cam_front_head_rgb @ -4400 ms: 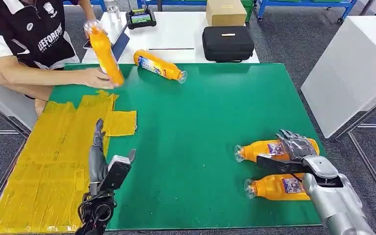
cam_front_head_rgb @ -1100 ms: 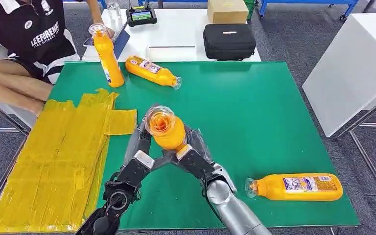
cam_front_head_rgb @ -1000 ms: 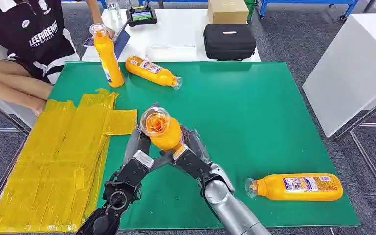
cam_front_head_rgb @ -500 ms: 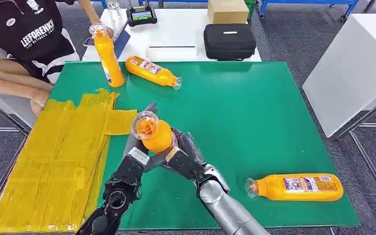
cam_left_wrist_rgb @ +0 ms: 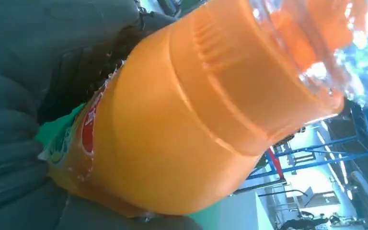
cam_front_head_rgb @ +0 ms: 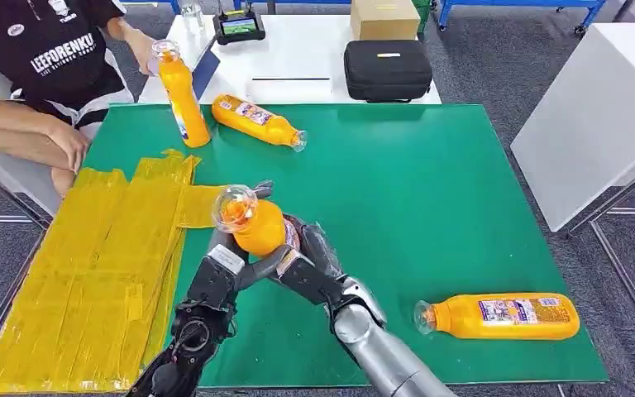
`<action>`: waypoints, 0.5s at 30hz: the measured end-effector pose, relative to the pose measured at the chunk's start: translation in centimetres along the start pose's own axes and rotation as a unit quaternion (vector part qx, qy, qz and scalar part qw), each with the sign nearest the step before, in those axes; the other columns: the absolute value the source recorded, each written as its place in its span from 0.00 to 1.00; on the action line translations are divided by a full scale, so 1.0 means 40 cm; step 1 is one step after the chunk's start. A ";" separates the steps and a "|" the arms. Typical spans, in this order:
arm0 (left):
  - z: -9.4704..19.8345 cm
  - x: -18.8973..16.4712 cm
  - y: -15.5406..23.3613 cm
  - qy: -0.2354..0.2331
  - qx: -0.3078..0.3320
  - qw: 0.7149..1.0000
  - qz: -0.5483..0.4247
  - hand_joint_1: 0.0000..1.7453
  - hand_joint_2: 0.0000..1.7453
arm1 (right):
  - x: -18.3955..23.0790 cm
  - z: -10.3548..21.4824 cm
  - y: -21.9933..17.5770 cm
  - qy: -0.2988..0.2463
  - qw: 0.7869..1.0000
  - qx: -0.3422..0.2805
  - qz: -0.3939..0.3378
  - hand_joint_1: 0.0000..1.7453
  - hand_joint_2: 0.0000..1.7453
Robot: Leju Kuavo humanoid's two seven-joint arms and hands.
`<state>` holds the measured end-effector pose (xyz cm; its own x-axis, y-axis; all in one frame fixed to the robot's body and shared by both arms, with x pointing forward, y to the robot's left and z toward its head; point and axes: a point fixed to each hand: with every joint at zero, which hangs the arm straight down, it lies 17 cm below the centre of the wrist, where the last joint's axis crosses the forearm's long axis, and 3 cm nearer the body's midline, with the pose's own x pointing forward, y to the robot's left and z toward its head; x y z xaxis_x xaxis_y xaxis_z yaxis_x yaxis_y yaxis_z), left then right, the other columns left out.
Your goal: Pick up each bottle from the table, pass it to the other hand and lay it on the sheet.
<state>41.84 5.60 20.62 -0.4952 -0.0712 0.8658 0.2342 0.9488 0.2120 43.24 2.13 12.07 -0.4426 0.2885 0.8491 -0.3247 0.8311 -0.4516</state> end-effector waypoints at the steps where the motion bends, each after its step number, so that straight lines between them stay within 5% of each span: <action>1: -0.001 0.000 0.002 0.001 0.001 1.000 0.002 1.00 1.00 | 0.000 0.000 0.002 0.001 1.000 0.001 0.000 1.00 1.00; 15: -0.014 0.003 0.007 0.002 0.001 1.000 0.010 1.00 1.00 | 0.010 -0.001 0.000 0.003 1.000 -0.005 -0.016 1.00 1.00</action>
<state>42.29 5.68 21.04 -0.4876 -0.0531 0.8714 0.2420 0.9508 0.1933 43.09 2.28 12.43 -0.4274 0.2645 0.8645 -0.3298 0.8447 -0.4215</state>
